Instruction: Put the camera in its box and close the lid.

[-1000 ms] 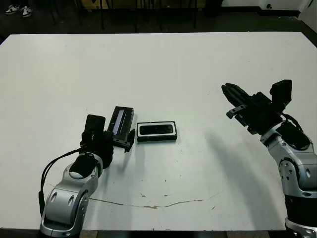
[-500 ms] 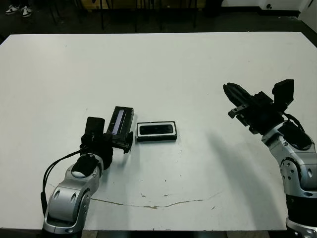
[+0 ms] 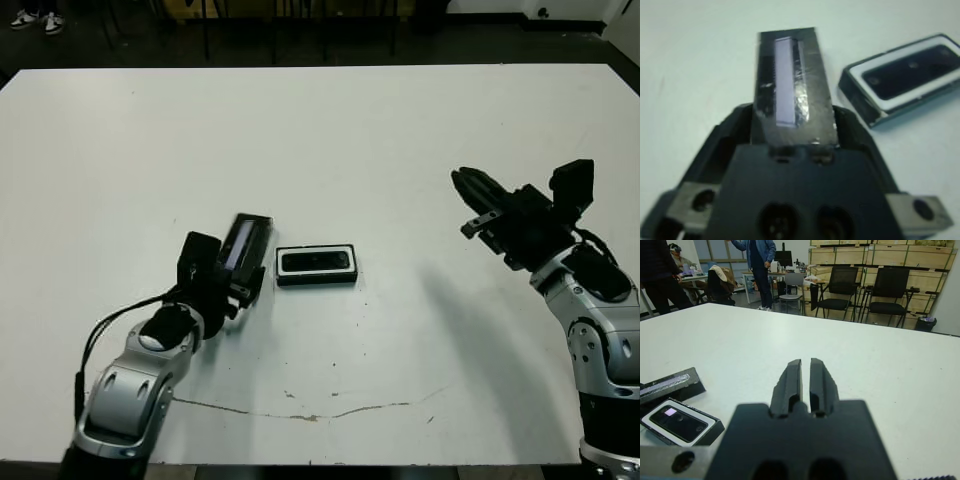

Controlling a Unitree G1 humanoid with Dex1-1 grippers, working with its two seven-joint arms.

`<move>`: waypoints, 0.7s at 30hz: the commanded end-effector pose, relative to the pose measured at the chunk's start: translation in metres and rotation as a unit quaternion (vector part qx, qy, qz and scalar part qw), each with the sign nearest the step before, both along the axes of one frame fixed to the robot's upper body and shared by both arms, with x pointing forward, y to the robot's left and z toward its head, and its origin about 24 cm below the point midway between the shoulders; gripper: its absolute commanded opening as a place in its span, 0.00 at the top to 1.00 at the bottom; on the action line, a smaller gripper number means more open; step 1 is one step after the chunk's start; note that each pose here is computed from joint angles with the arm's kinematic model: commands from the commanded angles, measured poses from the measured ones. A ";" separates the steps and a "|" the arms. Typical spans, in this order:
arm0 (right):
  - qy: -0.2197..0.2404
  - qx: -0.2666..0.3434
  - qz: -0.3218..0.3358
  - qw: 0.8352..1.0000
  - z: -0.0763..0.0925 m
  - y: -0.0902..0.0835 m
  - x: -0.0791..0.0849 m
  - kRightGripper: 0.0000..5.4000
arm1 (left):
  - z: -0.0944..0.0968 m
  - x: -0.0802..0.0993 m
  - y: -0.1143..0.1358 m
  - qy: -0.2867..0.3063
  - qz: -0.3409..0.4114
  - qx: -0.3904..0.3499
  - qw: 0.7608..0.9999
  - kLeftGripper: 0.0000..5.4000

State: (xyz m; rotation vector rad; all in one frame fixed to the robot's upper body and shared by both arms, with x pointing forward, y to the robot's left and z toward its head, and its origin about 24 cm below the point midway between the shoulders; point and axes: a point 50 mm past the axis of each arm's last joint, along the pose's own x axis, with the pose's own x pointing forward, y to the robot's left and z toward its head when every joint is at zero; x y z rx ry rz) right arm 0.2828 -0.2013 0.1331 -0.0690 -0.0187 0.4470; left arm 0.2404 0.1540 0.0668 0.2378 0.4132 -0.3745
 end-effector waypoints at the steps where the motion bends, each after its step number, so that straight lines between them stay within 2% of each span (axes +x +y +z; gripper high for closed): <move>1: 0.007 -0.005 -0.005 1.000 -0.002 -0.001 -0.001 1.00 | -0.003 0.001 0.003 0.008 -0.016 0.016 1.000 0.50; 10: 0.008 -0.002 -0.003 1.000 -0.003 -0.001 -0.001 1.00 | 0.007 0.004 0.011 -0.013 -0.018 0.030 0.999 0.50; 14: 0.016 0.006 -0.007 1.000 -0.004 0.000 -0.002 1.00 | 0.023 0.014 0.025 -0.049 -0.002 0.037 0.998 0.50; 21: 0.018 0.006 -0.007 1.000 -0.005 0.000 -0.002 1.00 | 0.064 0.041 0.056 -0.129 0.037 0.036 0.990 0.50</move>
